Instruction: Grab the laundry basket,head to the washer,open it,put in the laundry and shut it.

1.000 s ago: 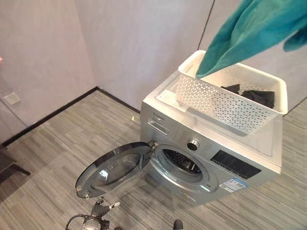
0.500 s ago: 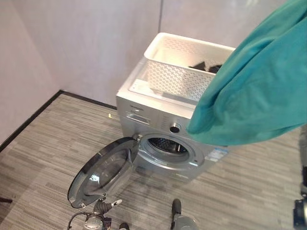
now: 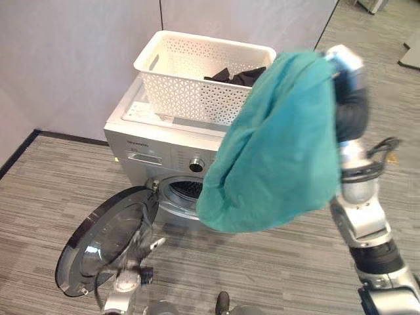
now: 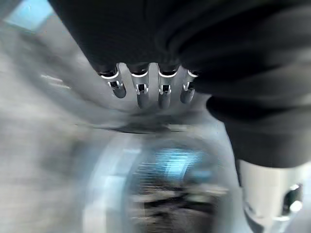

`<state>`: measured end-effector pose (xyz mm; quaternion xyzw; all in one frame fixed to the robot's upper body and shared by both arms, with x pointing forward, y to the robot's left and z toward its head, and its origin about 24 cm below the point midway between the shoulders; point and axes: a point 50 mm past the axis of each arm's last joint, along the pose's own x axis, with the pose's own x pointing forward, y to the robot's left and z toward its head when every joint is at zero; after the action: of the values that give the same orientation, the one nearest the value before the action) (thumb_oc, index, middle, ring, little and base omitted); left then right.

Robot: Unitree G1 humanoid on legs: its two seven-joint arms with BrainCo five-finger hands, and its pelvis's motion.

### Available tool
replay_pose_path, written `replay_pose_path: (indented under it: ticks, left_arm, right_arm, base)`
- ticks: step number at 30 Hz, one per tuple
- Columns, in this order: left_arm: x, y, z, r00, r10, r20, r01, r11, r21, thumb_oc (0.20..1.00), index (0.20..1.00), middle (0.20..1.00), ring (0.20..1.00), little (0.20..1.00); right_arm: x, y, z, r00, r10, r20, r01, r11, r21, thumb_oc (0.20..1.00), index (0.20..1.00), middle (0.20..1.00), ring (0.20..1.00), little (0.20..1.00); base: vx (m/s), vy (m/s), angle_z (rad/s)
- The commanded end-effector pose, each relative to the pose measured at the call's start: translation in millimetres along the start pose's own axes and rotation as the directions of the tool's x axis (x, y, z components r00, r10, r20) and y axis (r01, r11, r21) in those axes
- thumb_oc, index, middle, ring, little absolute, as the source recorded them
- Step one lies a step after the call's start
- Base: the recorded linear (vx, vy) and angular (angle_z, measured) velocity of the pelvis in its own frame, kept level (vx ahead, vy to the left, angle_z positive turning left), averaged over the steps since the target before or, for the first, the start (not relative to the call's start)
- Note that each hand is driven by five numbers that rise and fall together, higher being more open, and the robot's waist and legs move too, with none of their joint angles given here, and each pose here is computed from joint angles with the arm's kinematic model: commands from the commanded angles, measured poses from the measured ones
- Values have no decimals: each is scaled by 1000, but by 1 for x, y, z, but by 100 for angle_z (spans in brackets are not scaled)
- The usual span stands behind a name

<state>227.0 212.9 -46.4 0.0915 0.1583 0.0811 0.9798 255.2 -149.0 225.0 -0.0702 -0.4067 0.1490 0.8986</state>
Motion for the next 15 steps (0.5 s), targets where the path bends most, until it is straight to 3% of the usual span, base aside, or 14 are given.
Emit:
replay_pose_path:
  ticks: [1, 3, 7, 15]
  left_arm:
    - [14, 4, 50, 972, -43, 233, 19, 994, 105, 1000, 1000, 1000, 1000, 1000]
    - [9, 1, 100, 892, -158, 424, 99, 982, 158, 1000, 1000, 1000, 1000, 1000]
    - [-6, 6, 147, 771, -280, 571, 163, 955, 248, 1000, 1000, 1000, 1000, 1000]
    - [-42, 13, 181, 637, -473, 609, 331, 881, 337, 1000, 1000, 1000, 1000, 1000]
  right_arm:
    - [16, -1, 28, 986, 38, 165, -53, 995, 84, 200, 200, 200, 200, 200]
    - [11, 5, 17, 991, 86, 101, -98, 988, 122, 200, 200, 200, 200, 200]
    - [4, 2, 10, 994, 104, 42, -108, 989, 101, 200, 200, 200, 200, 200]
    - [-7, -4, 8, 989, 142, -32, -141, 990, 20, 200, 200, 200, 200, 200]
  base:
    - [-171, -89, 1]
    - [-5, 0, -4]
    - [45, 3, 18]
    - [75, -40, -1]
